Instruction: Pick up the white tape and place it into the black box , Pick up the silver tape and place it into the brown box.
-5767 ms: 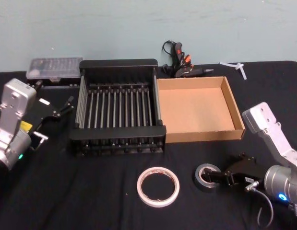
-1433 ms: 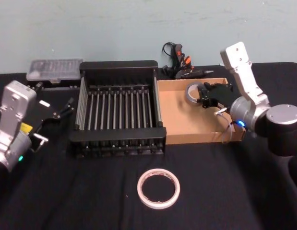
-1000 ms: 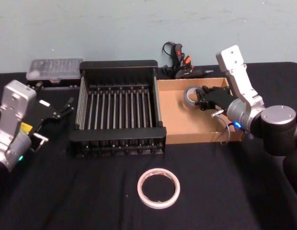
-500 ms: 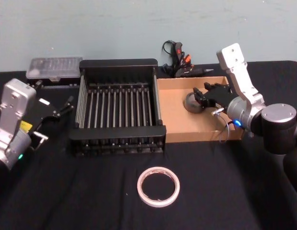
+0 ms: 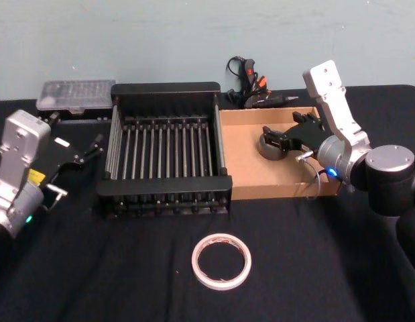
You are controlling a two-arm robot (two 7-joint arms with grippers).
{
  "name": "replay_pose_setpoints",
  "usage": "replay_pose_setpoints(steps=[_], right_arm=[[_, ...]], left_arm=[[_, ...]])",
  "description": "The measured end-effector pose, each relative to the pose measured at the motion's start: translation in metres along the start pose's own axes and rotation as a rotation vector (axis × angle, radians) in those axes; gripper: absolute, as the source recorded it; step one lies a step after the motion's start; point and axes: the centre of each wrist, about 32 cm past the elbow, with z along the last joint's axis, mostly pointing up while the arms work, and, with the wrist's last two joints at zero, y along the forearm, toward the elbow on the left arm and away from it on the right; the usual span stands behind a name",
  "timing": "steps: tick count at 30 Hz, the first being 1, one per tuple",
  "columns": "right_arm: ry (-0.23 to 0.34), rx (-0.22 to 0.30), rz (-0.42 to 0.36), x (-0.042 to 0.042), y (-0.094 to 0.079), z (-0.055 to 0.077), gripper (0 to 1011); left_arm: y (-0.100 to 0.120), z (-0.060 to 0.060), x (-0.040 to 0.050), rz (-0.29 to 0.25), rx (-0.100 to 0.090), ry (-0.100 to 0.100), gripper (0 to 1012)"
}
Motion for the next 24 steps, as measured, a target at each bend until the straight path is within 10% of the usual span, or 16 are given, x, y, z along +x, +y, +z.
replay_pose_setpoints(steps=[6,24], right_arm=[[0.001,0.0,0.0,0.0,-0.0001,0.0,996],[0.006,0.012,0.002,0.0007,-0.0034,0.0015,1002]], left_arm=[[0.0,0.0,0.0,0.0,0.0,0.0,1001],[0.0,0.0,0.0,0.0,0.0,0.0,1001]])
